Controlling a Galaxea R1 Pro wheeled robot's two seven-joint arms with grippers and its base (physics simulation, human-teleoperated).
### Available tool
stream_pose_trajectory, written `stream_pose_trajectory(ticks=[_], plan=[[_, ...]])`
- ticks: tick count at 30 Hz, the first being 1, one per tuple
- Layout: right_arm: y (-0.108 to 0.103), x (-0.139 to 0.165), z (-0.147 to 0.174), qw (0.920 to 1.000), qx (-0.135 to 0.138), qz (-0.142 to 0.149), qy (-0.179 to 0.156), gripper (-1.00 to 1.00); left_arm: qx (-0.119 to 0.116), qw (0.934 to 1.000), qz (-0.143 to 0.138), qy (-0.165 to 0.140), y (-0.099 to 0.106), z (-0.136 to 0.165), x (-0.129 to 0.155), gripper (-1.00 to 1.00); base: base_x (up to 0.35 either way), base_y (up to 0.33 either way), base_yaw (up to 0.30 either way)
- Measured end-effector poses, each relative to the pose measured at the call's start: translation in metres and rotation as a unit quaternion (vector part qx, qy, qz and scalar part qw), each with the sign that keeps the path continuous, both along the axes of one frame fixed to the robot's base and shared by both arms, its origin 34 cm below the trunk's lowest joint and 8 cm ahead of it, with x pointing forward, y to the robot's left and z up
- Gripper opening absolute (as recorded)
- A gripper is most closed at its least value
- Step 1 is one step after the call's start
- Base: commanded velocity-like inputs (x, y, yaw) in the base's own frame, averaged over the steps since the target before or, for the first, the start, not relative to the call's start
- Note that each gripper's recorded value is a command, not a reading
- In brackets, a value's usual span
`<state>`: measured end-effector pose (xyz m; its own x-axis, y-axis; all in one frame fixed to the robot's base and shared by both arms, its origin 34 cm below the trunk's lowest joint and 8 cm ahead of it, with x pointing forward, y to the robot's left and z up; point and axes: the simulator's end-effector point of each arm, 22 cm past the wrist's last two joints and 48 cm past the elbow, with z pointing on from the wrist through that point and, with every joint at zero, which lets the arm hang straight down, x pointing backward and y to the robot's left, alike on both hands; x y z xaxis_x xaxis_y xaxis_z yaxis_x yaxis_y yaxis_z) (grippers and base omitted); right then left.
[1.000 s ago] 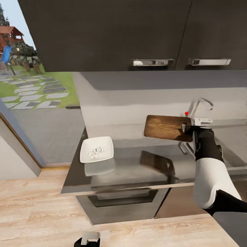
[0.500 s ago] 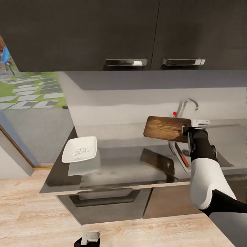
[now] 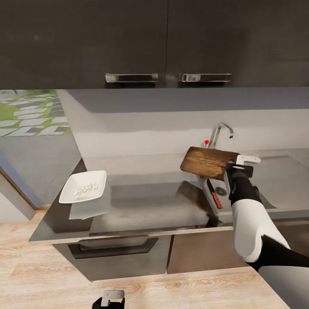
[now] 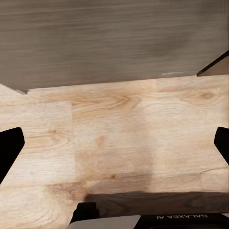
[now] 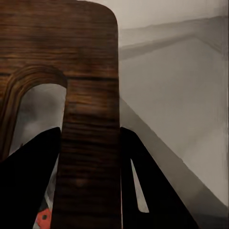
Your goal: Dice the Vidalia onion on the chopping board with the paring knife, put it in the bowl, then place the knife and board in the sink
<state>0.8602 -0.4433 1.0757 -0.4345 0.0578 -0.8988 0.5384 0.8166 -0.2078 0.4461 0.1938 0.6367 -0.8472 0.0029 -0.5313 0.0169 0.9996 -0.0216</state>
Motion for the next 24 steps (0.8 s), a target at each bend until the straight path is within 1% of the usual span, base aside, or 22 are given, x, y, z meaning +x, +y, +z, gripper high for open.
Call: stream_pose_trajectory(ticks=[1,2,3,4,5,7,9,10,12,13,15,16,18,21,24], plan=[[-0.003,-0.004,-0.007,0.9996,0.01,-0.024,-0.011,-1.0,0.0,1.0,0.0,0.0,0.001,0.0,0.0,1.0,0.0,-0.009,0.0],[-0.006,-0.01,-0.016,0.9972,0.037,-0.058,-0.03,-1.0,0.001,1.0,0.0,0.0,0.001,0.0,0.0,1.0,0.0,-0.006,0.0],[-0.007,-0.012,-0.018,0.9953,0.049,-0.073,-0.04,-1.0,0.001,1.0,0.0,0.0,0.001,0.0,0.0,1.0,0.0,-0.003,0.0],[-0.007,-0.016,-0.026,0.9924,0.07,-0.091,-0.046,-1.0,0.001,1.0,0.0,0.0,0.001,0.0,0.0,1.0,0.0,-0.002,0.0],[-0.005,-0.018,-0.033,0.9903,0.085,-0.099,-0.047,-1.0,0.001,1.0,0.0,-0.001,0.001,0.0,0.001,1.0,0.0,-0.001,0.0],[-0.003,-0.02,-0.041,0.9885,0.094,-0.108,-0.049,-1.0,0.001,1.0,0.0,-0.001,0.001,0.0,0.001,1.0,0.0,0.0,0.0],[-0.008,-0.024,-0.042,0.9855,0.094,-0.126,-0.063,-1.0,0.002,1.0,0.001,-0.001,0.003,0.0,0.001,1.0,0.0,0.0,0.0],[-0.012,-0.028,-0.042,0.9825,0.095,-0.142,-0.072,-1.0,0.004,1.0,0.002,-0.001,0.006,0.0,0.001,1.0,0.0,0.0,0.0],[-0.02,-0.04,-0.045,0.9742,0.103,-0.182,-0.084,-1.0,0.008,1.0,0.003,-0.001,0.012,0.0,0.001,1.0,0.0,0.0,0.0],[-0.021,-0.043,-0.047,0.9718,0.107,-0.192,-0.085,-1.0,0.008,1.0,0.003,-0.001,0.013,-0.001,0.001,1.0,0.0,0.0,0.0],[-0.022,-0.053,-0.056,0.9636,0.122,-0.224,-0.082,-1.0,0.01,0.9999,0.003,-0.001,0.016,-0.001,0.001,1.0,0.0,0.0,0.0],[-0.02,-0.057,-0.062,0.9606,0.13,-0.233,-0.077,-1.0,0.01,0.9999,0.003,-0.001,0.017,-0.001,0.001,1.0,0.0,0.0,0.0],[-0.017,-0.062,-0.073,0.9573,0.14,-0.244,-0.069,-1.0,0.01,0.9999,0.002,-0.001,0.016,-0.001,0.001,1.0,0.0,0.0,0.0],[-0.02,-0.067,-0.076,0.9542,0.138,-0.256,-0.071,-1.0,0.01,1.0,0.002,-0.001,0.015,-0.001,0.001,1.0,0.0,0.0,0.0],[-0.026,-0.08,-0.077,0.9466,0.129,-0.287,-0.071,-1.0,0.01,1.0,0.002,-0.001,0.015,-0.001,0.001,1.0,0.0,0.0,0.0]])
